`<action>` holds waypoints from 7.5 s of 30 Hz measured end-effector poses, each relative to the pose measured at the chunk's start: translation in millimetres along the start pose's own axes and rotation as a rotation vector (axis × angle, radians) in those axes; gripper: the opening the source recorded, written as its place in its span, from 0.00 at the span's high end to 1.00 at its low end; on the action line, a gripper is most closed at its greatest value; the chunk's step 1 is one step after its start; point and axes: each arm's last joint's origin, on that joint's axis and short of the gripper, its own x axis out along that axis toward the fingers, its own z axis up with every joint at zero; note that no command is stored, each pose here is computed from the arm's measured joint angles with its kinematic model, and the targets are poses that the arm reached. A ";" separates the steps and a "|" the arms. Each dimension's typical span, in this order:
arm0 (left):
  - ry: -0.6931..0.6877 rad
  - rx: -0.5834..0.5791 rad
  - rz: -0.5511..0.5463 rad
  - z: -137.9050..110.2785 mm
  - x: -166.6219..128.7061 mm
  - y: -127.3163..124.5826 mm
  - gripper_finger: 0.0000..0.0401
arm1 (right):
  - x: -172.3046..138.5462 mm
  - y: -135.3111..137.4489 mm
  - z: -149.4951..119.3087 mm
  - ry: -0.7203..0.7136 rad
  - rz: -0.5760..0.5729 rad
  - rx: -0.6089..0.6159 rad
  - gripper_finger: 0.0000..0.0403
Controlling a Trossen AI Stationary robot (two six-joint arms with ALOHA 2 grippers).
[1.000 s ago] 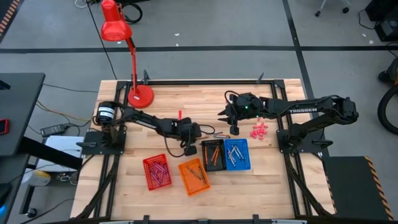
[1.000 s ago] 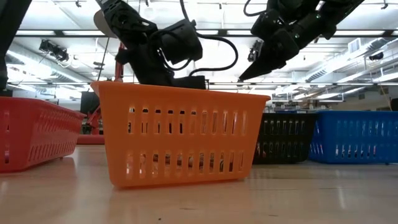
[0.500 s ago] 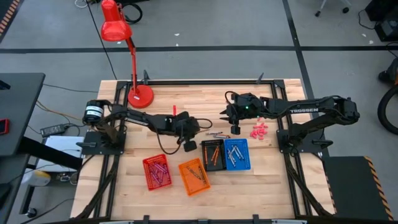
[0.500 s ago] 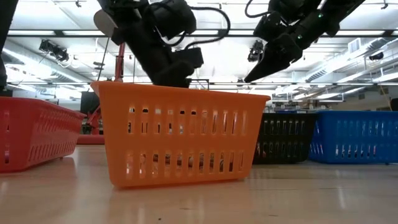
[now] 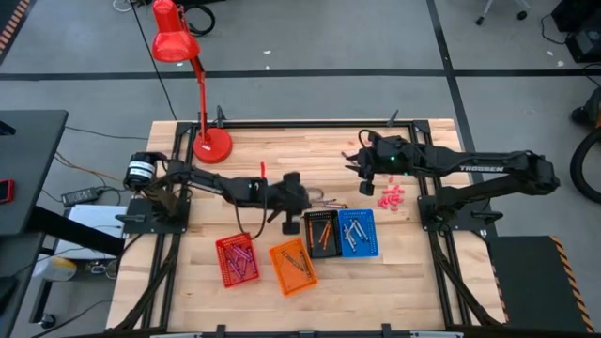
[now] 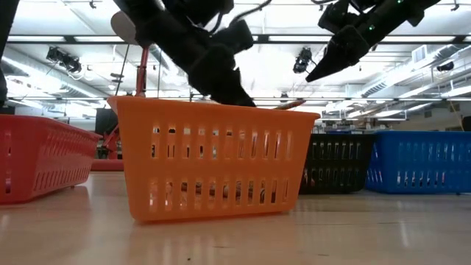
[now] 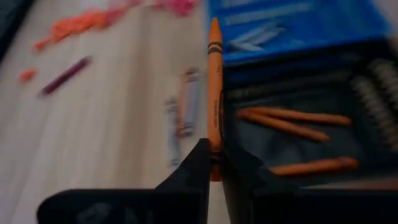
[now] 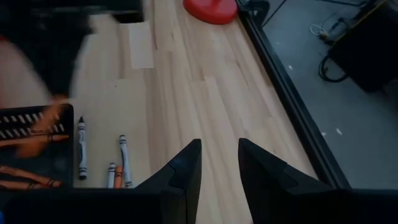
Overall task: Sort crayons
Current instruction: Put the orange crayon into the black bin, then put the black crayon into the blue bin
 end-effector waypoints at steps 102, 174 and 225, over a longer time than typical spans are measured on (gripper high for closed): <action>0.207 -0.012 -0.086 -35.1 88.2 47.3 0.87 | 12.0 5.8 -17.1 -0.048 0.011 -0.027 0.73; -0.150 -0.078 0.074 39.4 20.4 54.3 0.91 | 24.8 22.5 -19.1 -0.045 0.245 -0.045 0.71; 0.055 0.003 0.043 17.6 12.8 49.4 0.64 | -3.2 62.5 -35.1 0.388 0.551 0.065 0.88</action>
